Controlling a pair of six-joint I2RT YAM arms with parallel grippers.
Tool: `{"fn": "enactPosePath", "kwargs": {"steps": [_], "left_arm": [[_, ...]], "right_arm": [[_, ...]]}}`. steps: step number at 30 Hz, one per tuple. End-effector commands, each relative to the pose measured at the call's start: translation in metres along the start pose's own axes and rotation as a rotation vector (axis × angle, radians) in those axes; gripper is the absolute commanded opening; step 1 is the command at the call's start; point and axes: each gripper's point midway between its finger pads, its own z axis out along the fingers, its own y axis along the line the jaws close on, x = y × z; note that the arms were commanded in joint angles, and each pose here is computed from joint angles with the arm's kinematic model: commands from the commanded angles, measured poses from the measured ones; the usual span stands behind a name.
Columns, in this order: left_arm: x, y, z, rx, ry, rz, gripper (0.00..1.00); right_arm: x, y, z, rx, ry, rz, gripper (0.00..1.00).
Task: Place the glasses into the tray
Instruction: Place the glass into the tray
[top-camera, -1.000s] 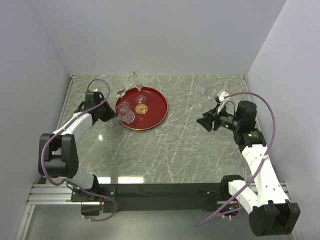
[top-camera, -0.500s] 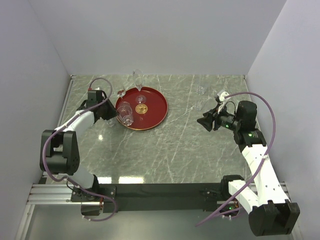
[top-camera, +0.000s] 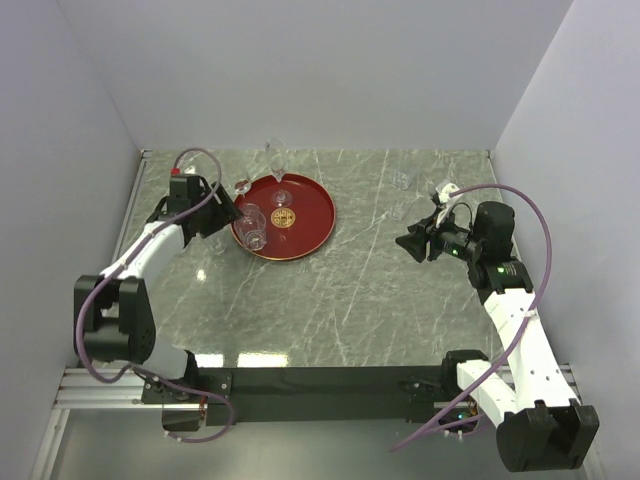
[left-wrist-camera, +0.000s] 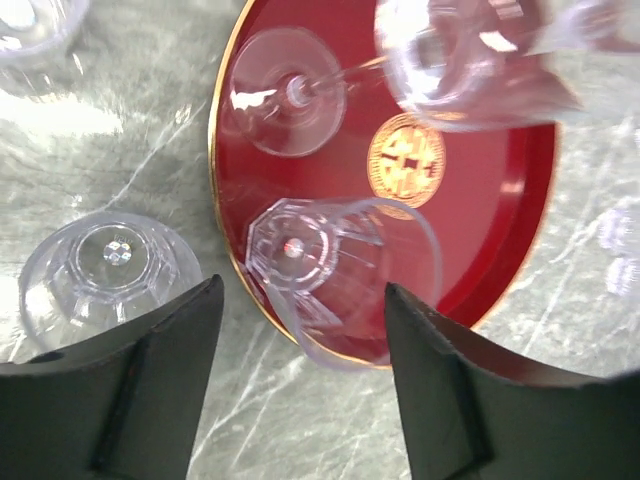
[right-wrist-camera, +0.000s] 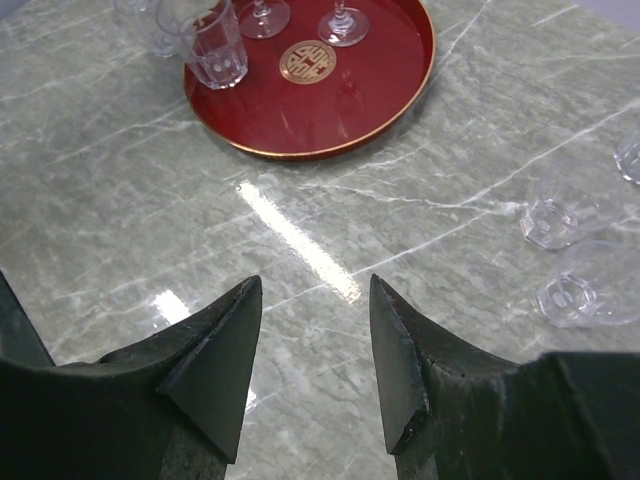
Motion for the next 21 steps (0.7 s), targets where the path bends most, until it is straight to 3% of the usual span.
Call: {"fn": "enactPosePath", "kwargs": {"steps": [1, 13, 21], "left_arm": [[-0.029, -0.020, -0.032, 0.052, -0.118, 0.055, 0.72], [-0.039, -0.028, -0.100, 0.088, -0.264, 0.145, 0.78], [-0.049, -0.017, -0.157, 0.051, -0.458, 0.231, 0.91]], "right_arm": [[-0.006, -0.009, -0.004, 0.043, -0.013, -0.039, 0.54], [-0.003, -0.033, -0.012, 0.135, 0.002, -0.046, 0.55], [0.000, -0.050, -0.004, 0.150, 0.061, 0.007, 0.55]]}}
